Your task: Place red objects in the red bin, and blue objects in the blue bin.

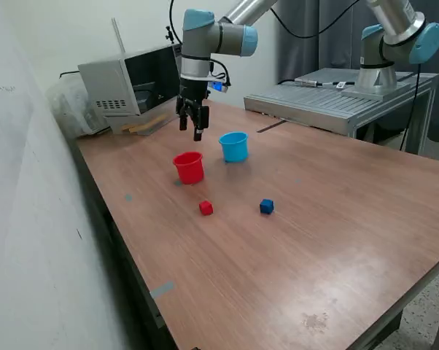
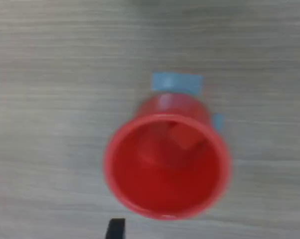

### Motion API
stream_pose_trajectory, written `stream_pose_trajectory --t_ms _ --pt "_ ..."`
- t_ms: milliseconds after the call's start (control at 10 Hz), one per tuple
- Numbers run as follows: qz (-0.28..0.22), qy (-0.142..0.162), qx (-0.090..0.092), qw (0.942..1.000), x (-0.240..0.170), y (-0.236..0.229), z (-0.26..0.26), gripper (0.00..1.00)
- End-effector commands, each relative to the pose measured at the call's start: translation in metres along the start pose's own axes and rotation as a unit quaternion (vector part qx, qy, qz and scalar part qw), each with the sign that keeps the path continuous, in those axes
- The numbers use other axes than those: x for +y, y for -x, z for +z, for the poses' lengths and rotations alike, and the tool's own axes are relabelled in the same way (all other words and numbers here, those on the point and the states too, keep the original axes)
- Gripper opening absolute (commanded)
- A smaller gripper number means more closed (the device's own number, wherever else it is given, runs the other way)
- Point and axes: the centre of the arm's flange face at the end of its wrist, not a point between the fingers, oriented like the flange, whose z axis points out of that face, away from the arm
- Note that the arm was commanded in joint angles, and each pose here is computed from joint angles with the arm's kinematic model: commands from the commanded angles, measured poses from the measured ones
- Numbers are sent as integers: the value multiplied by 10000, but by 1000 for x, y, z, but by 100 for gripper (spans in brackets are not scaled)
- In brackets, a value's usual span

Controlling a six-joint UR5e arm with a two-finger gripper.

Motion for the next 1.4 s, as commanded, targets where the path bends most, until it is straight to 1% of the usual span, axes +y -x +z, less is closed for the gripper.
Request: stream_pose_trajectory --t_ms 0,100,200,500,700,800,900,1000,1100,1300 --pt "-570 130 155 9982 -15 -77 -56 100" --pt "-643 154 172 9977 -22 -87 -67 100" --pt "-669 103 181 9975 -28 -89 -79 100" --pt "-741 122 210 9970 -30 -100 -97 100" --pt "-894 103 287 9955 -29 -132 -91 100" --pt "-983 169 314 9945 -19 -149 -89 100" --pt "-1058 208 355 9935 -9 -172 -81 100" --pt "-605 236 391 9971 6 -187 -68 100" --pt "-439 246 399 9979 18 -192 -53 100" --pt "-410 116 421 9982 30 -200 -7 100"
